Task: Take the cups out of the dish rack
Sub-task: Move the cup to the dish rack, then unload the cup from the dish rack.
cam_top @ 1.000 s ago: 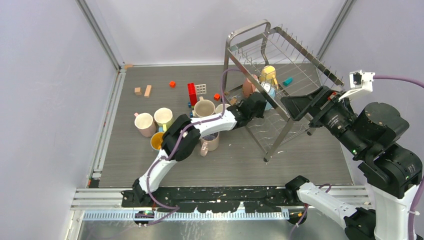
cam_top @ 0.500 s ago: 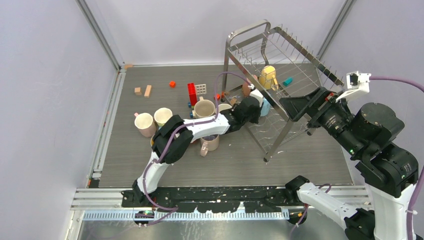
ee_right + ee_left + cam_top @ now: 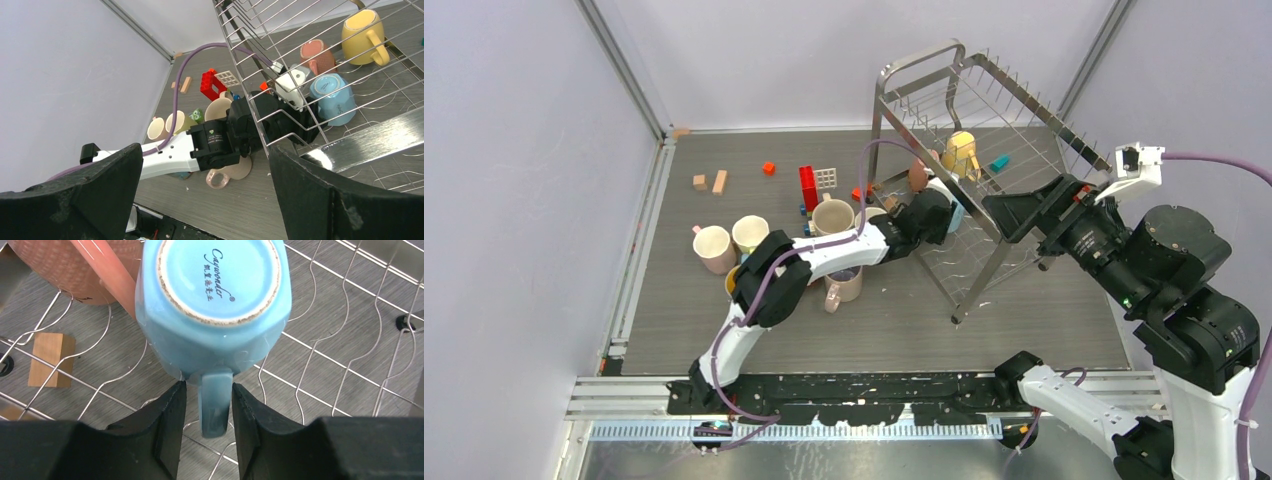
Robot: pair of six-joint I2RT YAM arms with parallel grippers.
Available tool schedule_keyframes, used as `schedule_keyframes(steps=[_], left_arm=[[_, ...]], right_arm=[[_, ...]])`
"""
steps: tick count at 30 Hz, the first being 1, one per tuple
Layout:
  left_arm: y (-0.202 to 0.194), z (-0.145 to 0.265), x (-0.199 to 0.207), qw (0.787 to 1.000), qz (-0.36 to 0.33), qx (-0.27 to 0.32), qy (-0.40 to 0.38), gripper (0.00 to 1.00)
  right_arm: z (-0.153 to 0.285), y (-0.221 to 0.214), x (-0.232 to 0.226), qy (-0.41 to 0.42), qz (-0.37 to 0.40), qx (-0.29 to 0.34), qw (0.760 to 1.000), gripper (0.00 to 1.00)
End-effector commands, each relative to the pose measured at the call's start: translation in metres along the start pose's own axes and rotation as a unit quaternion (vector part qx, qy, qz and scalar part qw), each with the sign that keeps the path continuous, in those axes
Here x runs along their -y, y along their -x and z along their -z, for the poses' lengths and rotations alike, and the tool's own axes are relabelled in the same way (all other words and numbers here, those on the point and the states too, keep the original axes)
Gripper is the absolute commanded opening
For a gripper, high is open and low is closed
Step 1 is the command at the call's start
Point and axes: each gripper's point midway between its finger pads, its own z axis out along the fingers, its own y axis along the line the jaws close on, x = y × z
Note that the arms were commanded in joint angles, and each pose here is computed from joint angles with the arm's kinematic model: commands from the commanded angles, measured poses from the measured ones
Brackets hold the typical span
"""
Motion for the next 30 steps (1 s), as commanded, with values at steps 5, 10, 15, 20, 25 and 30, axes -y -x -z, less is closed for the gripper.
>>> schedule_keyframes(steps=[5, 10, 15, 20, 25, 30], left_arm=[[-0.002, -0.01, -0.005, 0.999, -0.021, -0.014, 0.028, 0.39], [-0.01, -0.015, -0.008, 0.999, -0.026, -0.025, 0.034, 0.38], [-0.011, -0.018, -0.007, 0.999, -0.027, -0.024, 0.033, 0.31], [0.001, -0.014, 0.0, 0.999, -0.03, -0.009, 0.015, 0.11], [0.022, 0.002, 0.01, 0.999, -0.022, 0.037, -0.023, 0.0], [0.043, 0.025, 0.019, 0.995, -0.007, 0.082, -0.062, 0.0]], right_arm=[[-0.001, 0.009, -0.008, 0.017, -0.002, 0.018, 1.0, 1.0], [-0.002, 0.008, -0.007, 0.017, -0.002, 0.017, 1.0, 1.0], [-0.002, 0.009, -0.007, 0.017, -0.002, 0.019, 1.0, 1.0], [-0.001, 0.009, -0.007, 0.016, 0.0, 0.019, 1.0, 1.0], [-0.002, 0.009, -0.006, 0.013, 0.001, 0.02, 1.0, 1.0], [-0.005, 0.008, -0.008, 0.018, 0.0, 0.019, 1.0, 1.0]])
